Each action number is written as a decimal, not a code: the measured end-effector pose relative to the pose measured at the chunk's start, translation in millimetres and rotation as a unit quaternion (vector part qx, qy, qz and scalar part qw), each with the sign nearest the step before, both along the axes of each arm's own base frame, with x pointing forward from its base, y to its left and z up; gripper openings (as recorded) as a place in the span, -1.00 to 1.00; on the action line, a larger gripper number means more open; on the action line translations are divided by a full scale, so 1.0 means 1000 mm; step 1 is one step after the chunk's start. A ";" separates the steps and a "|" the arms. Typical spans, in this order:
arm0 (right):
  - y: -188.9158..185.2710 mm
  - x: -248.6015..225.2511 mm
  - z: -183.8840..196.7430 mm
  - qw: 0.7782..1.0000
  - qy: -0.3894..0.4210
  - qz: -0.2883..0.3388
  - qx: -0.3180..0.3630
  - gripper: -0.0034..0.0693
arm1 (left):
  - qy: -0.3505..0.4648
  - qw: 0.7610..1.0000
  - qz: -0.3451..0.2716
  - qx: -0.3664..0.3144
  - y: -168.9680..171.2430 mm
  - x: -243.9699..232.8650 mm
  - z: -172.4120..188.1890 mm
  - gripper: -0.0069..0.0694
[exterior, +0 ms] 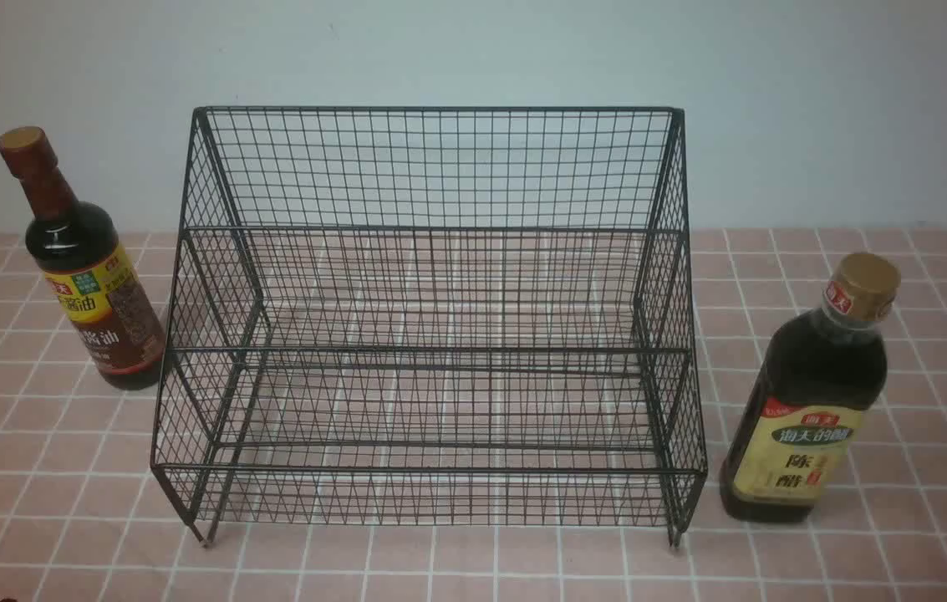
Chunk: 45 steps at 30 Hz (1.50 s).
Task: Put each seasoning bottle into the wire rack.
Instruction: Use the right arm to grab the condiment bottle closest to it
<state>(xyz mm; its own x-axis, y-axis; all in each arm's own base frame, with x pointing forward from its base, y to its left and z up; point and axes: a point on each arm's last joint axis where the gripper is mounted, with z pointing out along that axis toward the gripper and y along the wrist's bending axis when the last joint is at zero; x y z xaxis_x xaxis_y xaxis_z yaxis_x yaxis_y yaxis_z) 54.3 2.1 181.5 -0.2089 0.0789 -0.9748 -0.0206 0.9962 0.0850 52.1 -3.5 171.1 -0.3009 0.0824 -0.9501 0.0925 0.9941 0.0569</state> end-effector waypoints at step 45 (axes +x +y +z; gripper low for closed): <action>-0.008 -0.004 0.051 0.940 -0.288 -0.030 0.179 -0.95 | 0.000 1.000 0.000 0.000 0.000 0.000 0.000 -0.84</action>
